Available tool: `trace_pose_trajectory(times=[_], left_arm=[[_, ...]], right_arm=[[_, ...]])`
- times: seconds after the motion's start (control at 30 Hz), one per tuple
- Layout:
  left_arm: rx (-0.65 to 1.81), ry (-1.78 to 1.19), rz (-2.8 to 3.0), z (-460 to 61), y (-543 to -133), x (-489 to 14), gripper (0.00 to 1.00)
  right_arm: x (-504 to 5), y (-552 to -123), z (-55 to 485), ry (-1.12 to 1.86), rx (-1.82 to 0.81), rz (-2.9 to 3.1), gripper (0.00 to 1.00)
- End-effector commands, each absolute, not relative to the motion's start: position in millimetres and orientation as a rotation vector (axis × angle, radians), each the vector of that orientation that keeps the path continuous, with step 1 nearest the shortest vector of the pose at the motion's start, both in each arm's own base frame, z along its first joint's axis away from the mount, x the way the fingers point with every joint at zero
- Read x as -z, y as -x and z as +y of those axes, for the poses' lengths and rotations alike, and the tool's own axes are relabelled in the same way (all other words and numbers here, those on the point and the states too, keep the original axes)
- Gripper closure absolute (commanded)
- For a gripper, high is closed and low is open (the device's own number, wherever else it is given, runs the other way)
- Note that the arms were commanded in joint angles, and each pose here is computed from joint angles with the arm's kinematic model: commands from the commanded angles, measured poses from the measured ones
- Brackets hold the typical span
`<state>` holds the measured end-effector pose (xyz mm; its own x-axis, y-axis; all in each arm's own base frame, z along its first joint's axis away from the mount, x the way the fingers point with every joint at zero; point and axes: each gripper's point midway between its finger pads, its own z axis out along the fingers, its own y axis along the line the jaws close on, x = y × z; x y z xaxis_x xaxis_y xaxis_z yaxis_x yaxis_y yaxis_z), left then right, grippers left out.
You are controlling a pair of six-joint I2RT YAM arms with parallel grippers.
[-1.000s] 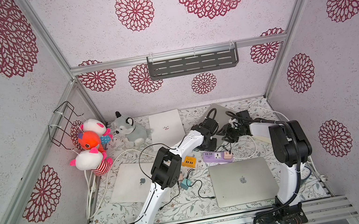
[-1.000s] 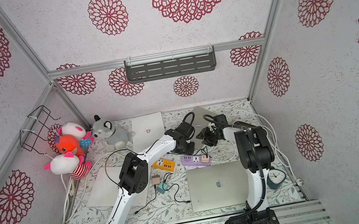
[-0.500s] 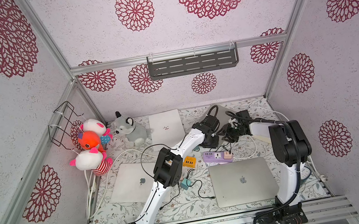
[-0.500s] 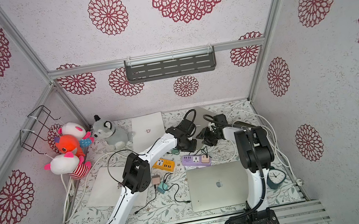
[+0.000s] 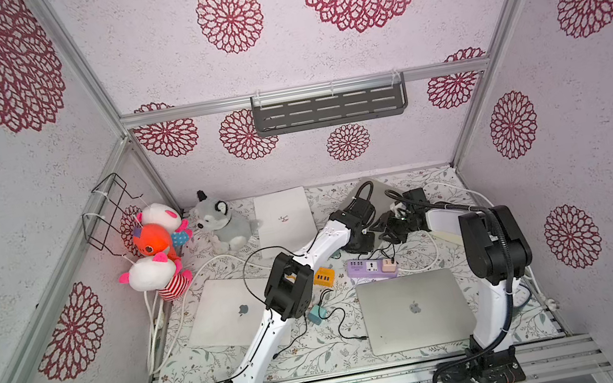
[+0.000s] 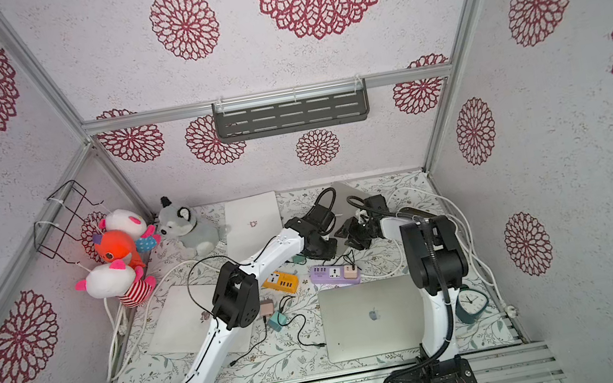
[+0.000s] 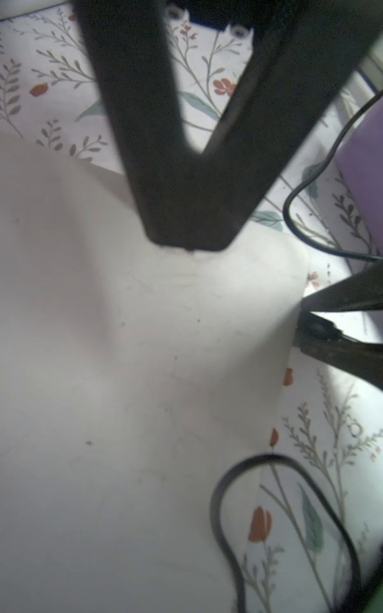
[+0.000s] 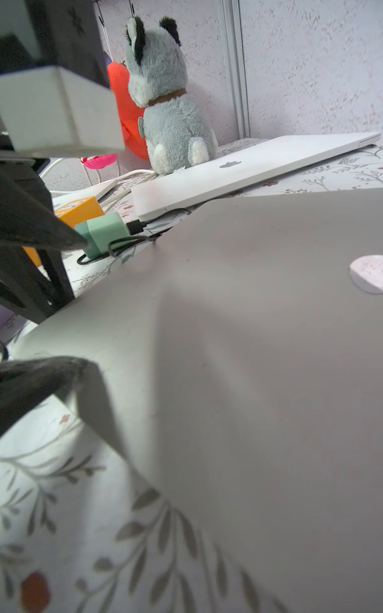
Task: Unplug the laptop charger
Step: Remove the charging cable from the laptop.
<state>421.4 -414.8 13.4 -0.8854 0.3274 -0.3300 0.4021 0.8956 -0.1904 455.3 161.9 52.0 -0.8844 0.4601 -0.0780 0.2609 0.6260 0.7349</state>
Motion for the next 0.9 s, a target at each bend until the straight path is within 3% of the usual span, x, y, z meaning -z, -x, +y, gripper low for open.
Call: trace_pose_trajectory(times=[0.0,0.3,0.87], left_arm=[[0.242,-0.528,2.789,-393,-422,1,0.88],[0.224,-0.532,2.820,-388,-408,2,0.97],[0.203,-0.508,2.833,-377,-401,-10,1.00]], right_arm=[[-9,-437,147,-0.684,-0.974,2.714,0.46],[-9,-437,145,-0.686,-0.961,2.716,0.46],[-13,-439,143,-0.693,-0.954,2.715,0.46]])
